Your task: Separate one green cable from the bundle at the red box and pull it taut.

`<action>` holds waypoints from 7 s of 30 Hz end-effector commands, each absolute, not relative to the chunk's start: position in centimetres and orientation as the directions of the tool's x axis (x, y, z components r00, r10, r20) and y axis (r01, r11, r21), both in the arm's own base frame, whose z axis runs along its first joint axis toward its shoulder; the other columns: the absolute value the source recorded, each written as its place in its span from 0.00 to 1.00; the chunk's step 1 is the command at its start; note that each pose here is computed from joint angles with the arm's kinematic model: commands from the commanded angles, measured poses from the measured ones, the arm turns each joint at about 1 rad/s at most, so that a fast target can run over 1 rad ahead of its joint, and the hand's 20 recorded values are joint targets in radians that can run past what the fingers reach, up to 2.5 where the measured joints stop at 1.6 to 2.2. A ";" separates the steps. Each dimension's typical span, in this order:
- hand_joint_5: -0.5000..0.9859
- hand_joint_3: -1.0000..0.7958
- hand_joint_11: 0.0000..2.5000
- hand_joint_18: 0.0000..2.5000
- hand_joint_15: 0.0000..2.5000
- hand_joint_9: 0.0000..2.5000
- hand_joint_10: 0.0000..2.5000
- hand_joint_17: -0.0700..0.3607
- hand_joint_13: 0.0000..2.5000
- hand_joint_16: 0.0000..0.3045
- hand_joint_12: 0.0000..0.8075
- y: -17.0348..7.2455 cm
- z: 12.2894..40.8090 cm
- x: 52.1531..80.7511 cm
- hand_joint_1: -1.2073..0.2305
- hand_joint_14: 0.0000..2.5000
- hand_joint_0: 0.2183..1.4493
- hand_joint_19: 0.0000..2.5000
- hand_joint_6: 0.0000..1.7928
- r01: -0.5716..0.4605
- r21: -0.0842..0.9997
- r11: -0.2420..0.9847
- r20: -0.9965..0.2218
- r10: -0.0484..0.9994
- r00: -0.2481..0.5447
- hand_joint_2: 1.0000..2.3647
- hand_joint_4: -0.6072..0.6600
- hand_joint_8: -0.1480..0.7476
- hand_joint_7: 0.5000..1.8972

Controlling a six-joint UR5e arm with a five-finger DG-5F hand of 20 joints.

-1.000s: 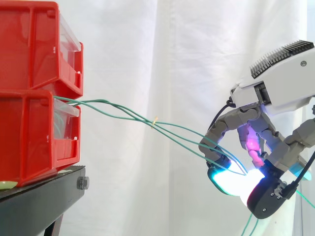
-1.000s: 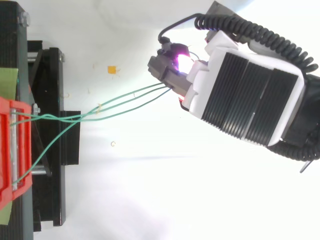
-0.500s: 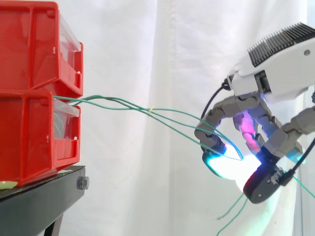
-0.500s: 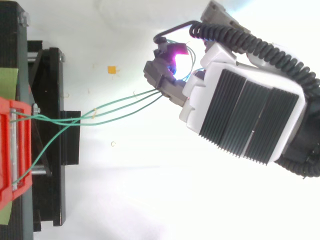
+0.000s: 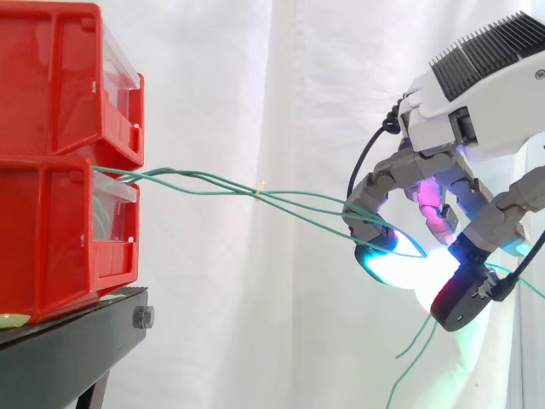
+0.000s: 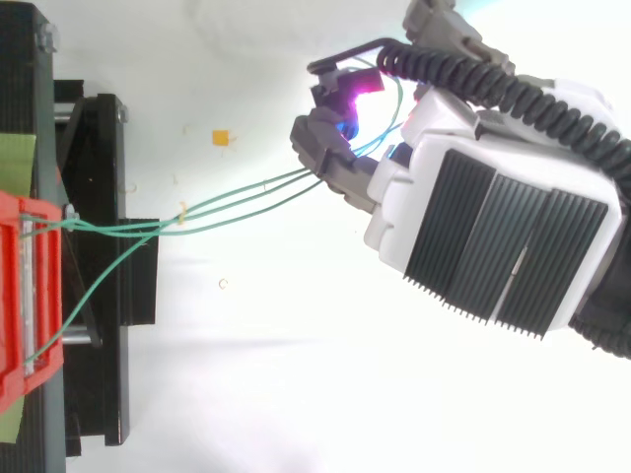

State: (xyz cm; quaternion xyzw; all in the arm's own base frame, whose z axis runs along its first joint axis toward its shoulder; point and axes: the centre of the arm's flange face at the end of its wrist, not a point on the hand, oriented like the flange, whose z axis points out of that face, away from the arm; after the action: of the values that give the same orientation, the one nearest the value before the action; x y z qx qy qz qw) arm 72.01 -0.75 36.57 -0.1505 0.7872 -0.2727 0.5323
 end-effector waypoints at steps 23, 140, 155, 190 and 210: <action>0.42 0.39 0.10 0.32 0.21 0.73 0.00 0.39 0.47 0.15 0.50 -0.7 38.8 71.6 0.33 0.01 0.40 0.24 0.28 -0.087 -0.705 0.704 -0.627 -0.675 -0.389 0.01 0.53 0.40 0.59; 0.42 0.38 0.10 0.33 0.21 0.72 0.00 0.39 0.47 0.15 0.50 -2.4 38.3 70.2 0.34 0.01 0.40 0.24 0.28 0.190 0.415 0.890 -0.780 0.455 -0.430 0.01 0.54 0.41 0.58; 0.42 0.38 0.10 0.33 0.21 0.72 0.00 0.39 0.47 0.15 0.51 -4.1 37.5 72.2 0.35 0.01 0.40 0.24 0.28 0.128 0.464 0.876 -0.802 0.477 -0.358 0.01 0.53 0.40 0.58; 0.42 0.38 0.10 0.33 0.21 0.72 0.00 0.39 0.47 0.14 0.51 -5.9 38.5 73.8 0.34 0.01 0.40 0.24 0.28 0.115 0.659 0.743 -0.714 0.666 -0.213 0.01 0.54 0.41 0.59; 0.42 0.38 0.10 0.33 0.22 0.72 0.00 0.39 0.47 0.14 0.51 -5.8 37.4 73.9 0.35 0.01 0.40 0.24 0.28 0.100 0.614 0.783 -0.755 0.620 -0.213 0.01 0.54 0.41 0.59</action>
State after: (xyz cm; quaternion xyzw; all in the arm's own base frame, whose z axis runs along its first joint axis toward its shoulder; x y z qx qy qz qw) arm 73.94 -5.81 37.57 0.2606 0.7392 0.2411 0.5723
